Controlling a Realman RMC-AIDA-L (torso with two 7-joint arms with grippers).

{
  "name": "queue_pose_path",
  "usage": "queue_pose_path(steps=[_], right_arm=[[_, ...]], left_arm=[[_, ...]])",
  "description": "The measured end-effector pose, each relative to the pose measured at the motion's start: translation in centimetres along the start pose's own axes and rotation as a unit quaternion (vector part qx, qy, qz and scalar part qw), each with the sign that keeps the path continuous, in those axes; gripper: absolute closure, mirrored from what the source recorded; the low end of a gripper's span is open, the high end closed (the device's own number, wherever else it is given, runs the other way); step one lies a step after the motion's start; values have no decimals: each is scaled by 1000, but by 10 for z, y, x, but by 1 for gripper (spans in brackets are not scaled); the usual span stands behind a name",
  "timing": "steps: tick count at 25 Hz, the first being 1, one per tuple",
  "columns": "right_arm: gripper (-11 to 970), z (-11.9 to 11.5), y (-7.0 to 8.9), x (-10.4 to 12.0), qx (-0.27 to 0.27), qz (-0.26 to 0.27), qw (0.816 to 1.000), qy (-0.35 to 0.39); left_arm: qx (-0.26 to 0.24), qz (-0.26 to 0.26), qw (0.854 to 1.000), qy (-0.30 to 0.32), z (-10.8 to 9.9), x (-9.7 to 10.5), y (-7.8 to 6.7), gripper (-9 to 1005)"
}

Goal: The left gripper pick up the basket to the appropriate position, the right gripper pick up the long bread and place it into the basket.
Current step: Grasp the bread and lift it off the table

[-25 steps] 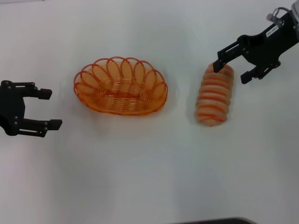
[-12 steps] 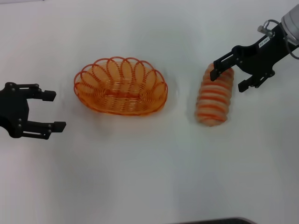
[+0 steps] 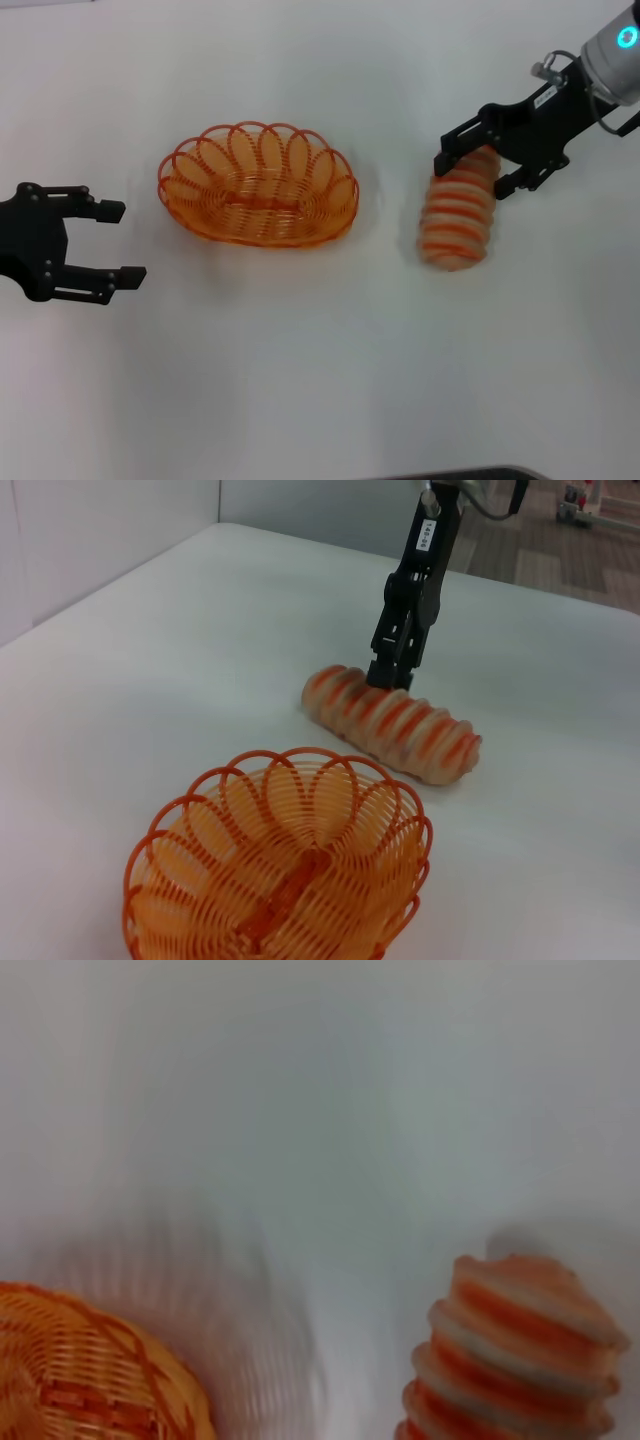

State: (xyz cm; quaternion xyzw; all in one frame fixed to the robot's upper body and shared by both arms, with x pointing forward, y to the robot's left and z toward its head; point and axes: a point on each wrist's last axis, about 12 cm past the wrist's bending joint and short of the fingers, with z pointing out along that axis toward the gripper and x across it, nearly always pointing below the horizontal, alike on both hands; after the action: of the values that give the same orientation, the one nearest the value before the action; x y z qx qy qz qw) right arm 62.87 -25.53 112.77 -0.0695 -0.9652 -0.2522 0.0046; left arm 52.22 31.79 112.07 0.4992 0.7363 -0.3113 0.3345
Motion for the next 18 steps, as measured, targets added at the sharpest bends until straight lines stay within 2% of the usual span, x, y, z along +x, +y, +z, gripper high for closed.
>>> queue_pose_path(steps=[8, 18], right_arm=[[31, 5, 3, 1, 1, -1, 1000, 4], [33, 10, -1, 6, 0, 10, 1000, 15]], left_arm=[[2, -2, 1000, -1, 1, 1, -1, 156], [2, -5, 1000, -1, 1, 3, -2, 157]])
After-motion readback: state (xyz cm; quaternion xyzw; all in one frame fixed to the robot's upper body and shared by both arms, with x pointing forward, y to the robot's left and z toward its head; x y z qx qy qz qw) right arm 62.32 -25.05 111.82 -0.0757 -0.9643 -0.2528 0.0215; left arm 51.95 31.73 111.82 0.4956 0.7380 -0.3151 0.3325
